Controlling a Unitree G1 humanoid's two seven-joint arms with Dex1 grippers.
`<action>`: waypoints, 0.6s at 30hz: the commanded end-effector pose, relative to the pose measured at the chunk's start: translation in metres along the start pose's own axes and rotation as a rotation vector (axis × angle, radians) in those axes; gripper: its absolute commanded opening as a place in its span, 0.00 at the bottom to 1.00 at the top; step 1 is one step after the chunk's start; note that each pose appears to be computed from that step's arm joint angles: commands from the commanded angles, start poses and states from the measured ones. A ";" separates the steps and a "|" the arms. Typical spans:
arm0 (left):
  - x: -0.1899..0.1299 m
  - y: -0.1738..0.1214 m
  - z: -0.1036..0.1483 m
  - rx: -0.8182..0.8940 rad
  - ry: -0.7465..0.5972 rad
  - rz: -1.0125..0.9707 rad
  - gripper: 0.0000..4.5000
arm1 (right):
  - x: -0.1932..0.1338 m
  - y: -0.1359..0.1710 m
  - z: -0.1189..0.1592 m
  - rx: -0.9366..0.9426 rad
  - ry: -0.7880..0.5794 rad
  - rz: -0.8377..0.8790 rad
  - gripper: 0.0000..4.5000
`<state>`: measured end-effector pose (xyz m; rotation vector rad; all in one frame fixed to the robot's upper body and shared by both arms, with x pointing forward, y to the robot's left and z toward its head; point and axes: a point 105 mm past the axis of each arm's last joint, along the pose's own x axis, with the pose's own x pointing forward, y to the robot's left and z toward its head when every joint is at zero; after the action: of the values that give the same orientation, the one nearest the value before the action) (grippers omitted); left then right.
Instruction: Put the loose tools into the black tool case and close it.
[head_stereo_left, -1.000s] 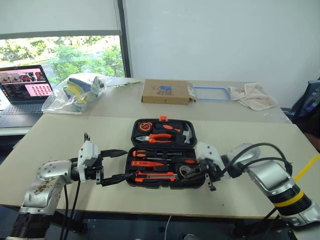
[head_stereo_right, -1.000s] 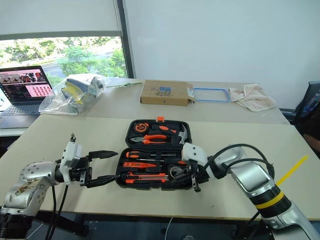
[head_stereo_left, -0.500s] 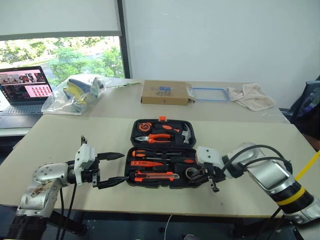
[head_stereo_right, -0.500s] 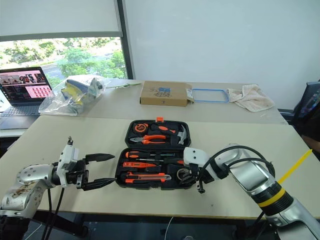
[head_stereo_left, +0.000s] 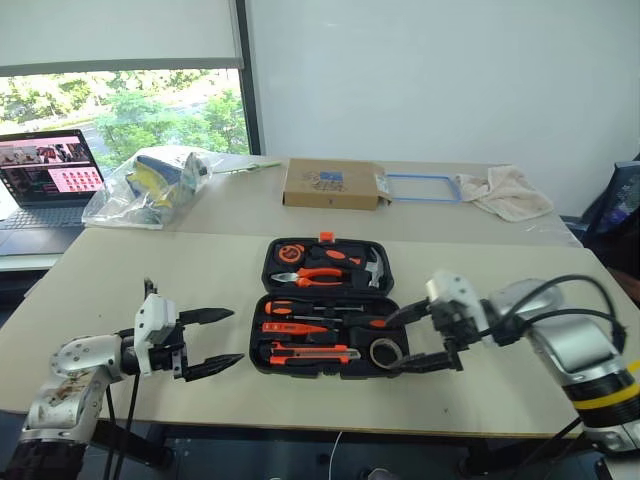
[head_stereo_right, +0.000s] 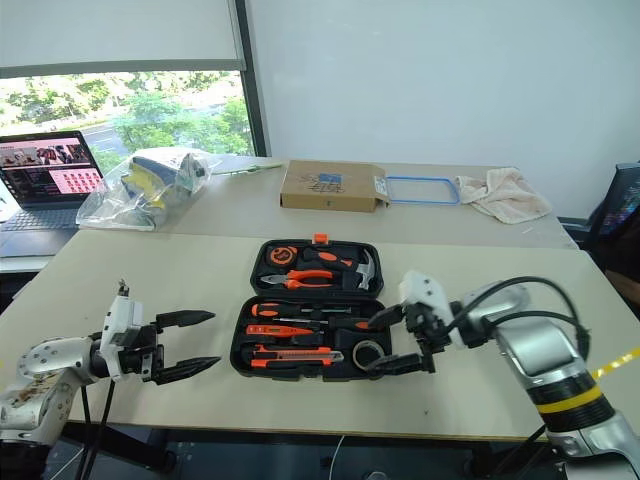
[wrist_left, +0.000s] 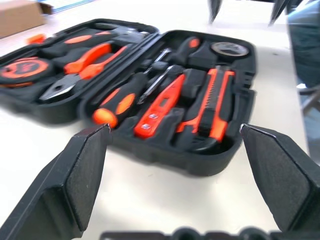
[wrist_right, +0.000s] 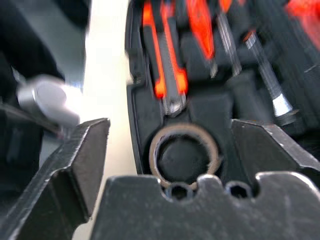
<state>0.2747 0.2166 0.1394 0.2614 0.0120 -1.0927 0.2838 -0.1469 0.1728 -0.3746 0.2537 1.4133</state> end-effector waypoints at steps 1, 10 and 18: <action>-0.018 0.026 0.006 0.018 0.021 0.187 1.00 | -0.026 -0.013 0.010 0.003 -0.129 -0.150 1.00; 0.002 0.076 -0.023 -0.063 0.145 0.469 0.40 | -0.043 -0.074 -0.050 -0.156 0.057 -0.638 0.36; 0.056 0.077 -0.029 -0.096 0.180 0.371 0.02 | -0.004 -0.091 -0.062 -0.160 0.065 -0.567 0.02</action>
<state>0.3699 0.2149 0.1167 0.2484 0.1613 -0.6643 0.3741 -0.1907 0.1201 -0.5482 0.1060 0.8378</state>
